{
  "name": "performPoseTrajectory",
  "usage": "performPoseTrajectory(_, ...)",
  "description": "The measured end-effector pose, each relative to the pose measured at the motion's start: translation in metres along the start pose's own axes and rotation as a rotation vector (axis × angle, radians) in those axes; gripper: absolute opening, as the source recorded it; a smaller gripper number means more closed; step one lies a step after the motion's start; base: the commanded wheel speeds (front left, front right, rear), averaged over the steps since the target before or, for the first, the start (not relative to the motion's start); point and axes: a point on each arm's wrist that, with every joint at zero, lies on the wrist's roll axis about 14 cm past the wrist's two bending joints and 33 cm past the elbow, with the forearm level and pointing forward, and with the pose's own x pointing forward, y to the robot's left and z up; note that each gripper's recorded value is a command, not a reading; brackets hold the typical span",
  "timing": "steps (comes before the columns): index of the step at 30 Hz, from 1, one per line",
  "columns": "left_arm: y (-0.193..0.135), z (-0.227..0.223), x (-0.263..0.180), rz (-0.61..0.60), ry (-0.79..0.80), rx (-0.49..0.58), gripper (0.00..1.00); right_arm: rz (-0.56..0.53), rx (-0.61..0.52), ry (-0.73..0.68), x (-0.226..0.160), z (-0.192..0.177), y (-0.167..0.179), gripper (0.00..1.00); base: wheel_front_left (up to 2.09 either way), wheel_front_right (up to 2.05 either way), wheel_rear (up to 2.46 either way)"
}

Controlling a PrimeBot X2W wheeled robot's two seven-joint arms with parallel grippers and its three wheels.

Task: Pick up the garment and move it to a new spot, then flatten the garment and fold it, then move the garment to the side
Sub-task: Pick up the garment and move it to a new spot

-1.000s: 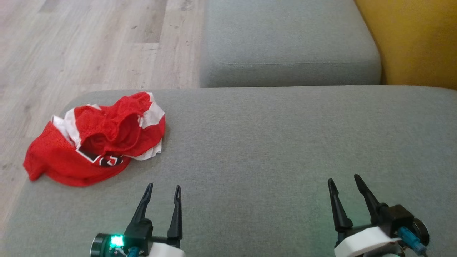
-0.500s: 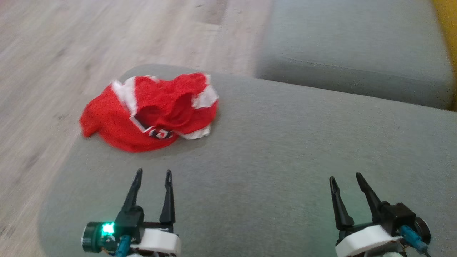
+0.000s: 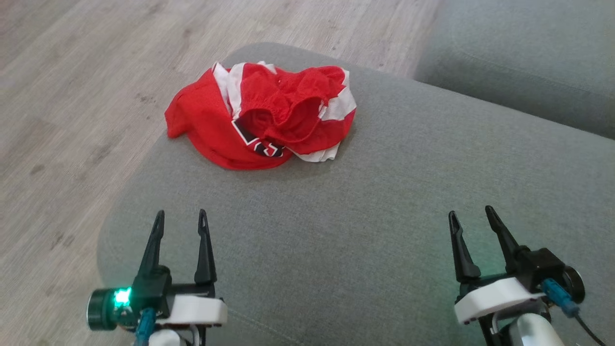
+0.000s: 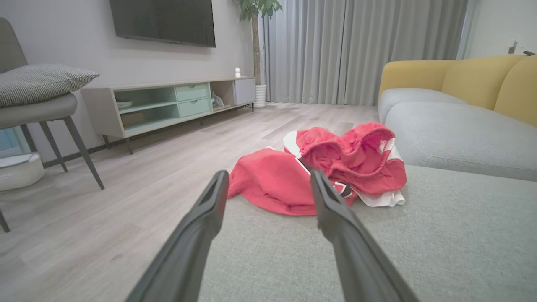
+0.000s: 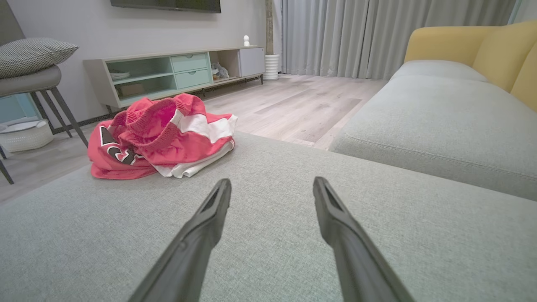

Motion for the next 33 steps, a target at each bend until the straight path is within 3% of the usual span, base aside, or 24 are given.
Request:
performPoseTrajectory(7, 0.011, 0.029, 0.022, 0.022, -0.081, 0.026, 1.00, -0.022, -0.027, 0.007, 0.007, -0.005, -0.012, 1.00, 0.00, 0.00, 0.00)
performPoseTrajectory(11, 0.026, 0.071, 0.056, 0.074, -0.195, 0.037, 1.00, -0.012, -0.068, 0.009, 0.019, -0.009, -0.016, 1.00, 0.00, 0.00, 0.00)
performPoseTrajectory(17, -0.010, 0.120, 0.143, -0.044, -0.315, 0.149, 1.00, -0.043, -0.119, -0.015, 0.049, -0.013, -0.056, 1.00, 0.00, 0.00, 0.00)
performPoseTrajectory(21, -0.045, 0.078, 0.206, -0.151, -0.160, 0.193, 1.00, -0.068, -0.141, 0.046, 0.050, -0.043, -0.085, 1.00, 0.00, 0.00, 0.00)
performPoseTrajectory(26, -0.072, 0.007, 0.255, -0.204, 0.158, 0.246, 1.00, -0.100, -0.135, 0.081, 0.051, -0.067, -0.108, 1.00, 0.00, 0.00, 0.00)
performPoseTrajectory(33, -0.090, -0.084, 0.249, -0.261, 0.470, 0.261, 1.00, -0.149, -0.137, 0.064, 0.051, -0.069, -0.130, 1.00, 0.00, 0.00, 0.00)
